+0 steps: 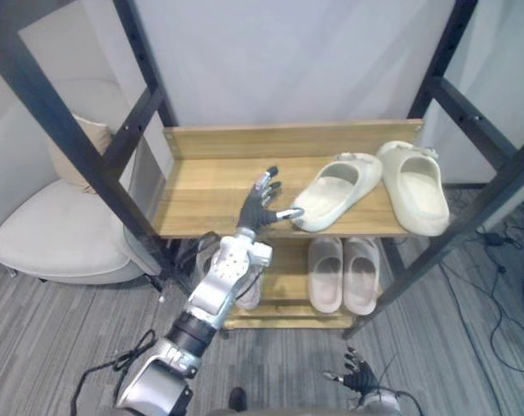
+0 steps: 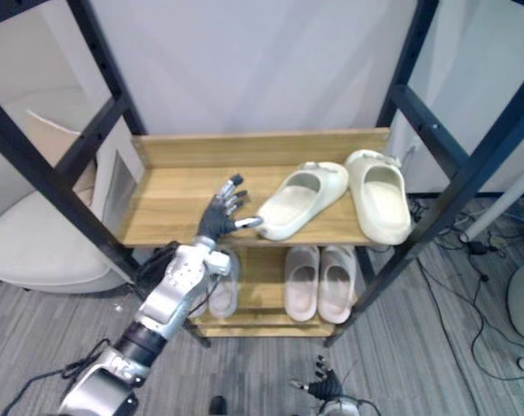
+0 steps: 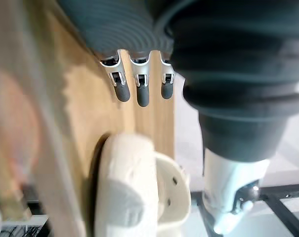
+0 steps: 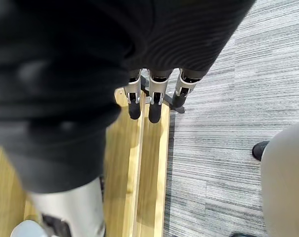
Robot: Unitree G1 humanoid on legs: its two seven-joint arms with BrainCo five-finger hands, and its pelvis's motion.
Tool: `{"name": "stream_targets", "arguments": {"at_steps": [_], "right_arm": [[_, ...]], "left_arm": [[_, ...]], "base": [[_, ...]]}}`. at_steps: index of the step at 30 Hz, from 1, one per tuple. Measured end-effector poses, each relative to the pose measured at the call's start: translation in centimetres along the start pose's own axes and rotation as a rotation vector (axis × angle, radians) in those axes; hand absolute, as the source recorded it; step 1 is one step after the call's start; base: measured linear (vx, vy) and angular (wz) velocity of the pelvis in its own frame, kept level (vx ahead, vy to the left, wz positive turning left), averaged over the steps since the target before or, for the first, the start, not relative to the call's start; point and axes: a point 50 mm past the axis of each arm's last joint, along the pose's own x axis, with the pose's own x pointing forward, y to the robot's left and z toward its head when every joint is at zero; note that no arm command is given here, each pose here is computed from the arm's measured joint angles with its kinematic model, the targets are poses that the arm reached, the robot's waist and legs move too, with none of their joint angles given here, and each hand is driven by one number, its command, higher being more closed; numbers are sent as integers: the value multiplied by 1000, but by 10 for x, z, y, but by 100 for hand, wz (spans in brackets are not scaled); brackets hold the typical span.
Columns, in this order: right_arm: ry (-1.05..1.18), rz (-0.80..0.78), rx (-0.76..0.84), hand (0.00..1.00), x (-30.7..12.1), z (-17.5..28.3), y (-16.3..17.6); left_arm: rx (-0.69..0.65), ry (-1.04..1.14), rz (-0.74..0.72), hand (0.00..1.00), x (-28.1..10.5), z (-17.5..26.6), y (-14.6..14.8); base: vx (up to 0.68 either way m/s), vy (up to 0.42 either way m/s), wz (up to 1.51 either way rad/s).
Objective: Organize the slippers on the shoe rack
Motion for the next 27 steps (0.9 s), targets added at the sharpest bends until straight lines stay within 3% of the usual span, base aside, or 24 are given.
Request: {"name": "stream_targets", "arguments": {"at_steps": [27], "right_arm": [[9,2,30,0,0,0,11]], "left_arm": [[-9,50,-166,0,22,-4,-58]], "base": [[-8,-7,-5]]}}
